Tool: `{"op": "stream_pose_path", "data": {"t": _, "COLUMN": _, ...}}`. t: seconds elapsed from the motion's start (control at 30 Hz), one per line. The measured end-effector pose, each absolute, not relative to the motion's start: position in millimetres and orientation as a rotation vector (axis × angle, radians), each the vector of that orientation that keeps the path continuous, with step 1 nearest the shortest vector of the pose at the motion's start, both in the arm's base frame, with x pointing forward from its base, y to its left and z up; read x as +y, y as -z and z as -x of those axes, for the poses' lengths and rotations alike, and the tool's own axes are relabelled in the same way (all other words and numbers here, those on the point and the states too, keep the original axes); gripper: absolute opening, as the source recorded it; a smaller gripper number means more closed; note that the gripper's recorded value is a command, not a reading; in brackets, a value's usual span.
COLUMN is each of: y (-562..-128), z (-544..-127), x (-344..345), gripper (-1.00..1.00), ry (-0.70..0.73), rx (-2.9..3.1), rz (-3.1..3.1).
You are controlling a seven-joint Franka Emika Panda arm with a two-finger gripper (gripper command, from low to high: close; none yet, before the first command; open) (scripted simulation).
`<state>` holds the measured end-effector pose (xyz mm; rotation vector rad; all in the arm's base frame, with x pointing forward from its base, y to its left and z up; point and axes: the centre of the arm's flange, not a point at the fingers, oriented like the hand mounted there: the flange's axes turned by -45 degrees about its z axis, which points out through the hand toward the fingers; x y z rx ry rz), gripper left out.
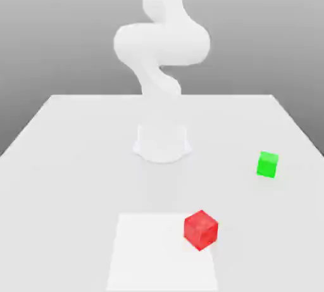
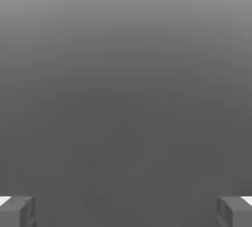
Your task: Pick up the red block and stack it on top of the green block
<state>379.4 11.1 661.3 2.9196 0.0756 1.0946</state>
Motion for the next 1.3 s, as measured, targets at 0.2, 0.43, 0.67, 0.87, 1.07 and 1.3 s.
{"op": "stream_pose_path", "data": {"t": 0.2, "y": -514, "z": -436, "x": 38, "gripper": 0.0, "ry": -0.739, "rx": 0.352, "rz": -2.96}}
{"op": "stream_pose_path", "data": {"t": 0.43, "y": -348, "z": -435, "x": 62, "gripper": 0.0, "ry": -0.357, "rx": 0.671, "rz": -2.983}}
{"op": "stream_pose_path", "data": {"t": 0.67, "y": -212, "z": -383, "x": 83, "gripper": 0.0, "ry": -0.024, "rx": 0.981, "rz": -2.98}}
{"op": "stream_pose_path", "data": {"t": 0.87, "y": -150, "z": -379, "x": 81, "gripper": -1.0, "ry": -0.002, "rx": 0.988, "rz": -2.983}}
{"op": "stream_pose_path", "data": {"t": 1.07, "y": -145, "z": -379, "x": 81, "gripper": -1.0, "ry": 0.0, "rx": 0.989, "rz": -2.982}}
{"op": "stream_pose_path", "data": {"t": 1.3, "y": -200, "z": -379, "x": 81, "gripper": -1.0, "ry": 0.0, "rx": 0.988, "rz": -2.982}}
